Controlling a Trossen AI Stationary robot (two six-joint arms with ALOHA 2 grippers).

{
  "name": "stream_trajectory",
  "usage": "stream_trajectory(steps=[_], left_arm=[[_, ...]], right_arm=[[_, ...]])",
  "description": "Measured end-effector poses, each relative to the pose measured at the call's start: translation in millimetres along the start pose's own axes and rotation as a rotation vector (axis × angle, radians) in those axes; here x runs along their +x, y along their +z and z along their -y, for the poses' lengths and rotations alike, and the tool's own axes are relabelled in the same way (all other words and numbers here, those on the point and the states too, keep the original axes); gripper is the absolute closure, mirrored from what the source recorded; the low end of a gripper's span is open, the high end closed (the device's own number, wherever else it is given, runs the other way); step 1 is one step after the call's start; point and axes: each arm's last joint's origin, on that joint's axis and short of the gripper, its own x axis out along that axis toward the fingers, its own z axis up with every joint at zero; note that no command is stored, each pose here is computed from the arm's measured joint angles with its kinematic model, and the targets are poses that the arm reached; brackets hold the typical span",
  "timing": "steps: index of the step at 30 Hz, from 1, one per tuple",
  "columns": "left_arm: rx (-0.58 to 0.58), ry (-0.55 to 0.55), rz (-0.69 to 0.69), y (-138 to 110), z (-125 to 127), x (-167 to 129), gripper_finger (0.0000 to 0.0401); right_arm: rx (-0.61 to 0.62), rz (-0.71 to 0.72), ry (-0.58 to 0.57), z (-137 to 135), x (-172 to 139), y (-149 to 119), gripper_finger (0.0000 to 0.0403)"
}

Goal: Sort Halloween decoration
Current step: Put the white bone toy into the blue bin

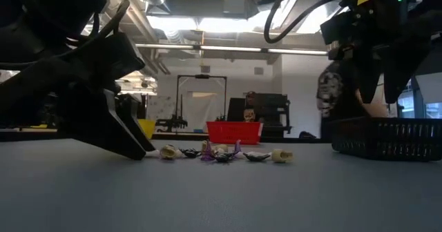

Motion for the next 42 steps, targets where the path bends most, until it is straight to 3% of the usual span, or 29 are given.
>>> stream_trajectory(steps=[10, 31, 42], left_arm=[[0.002, 0.009, -0.004, -0.8, -0.5, 0.1, 0.0244], [0.0, 0.015, -0.006, -1.4, -1.1, 0.3, 0.0378], [0.0, 0.015, -0.004, -1.4, -1.1, 0.3, 0.0389]], right_arm=[[0.0, 0.0, 0.0, 0.0, 0.0, 0.0, 0.0205], [0.0, -0.001, 0.0, 0.0, 0.0, -0.1, 0.0205], [0.0, -0.001, 0.0, 0.0, 0.0, -0.1, 0.0205]])
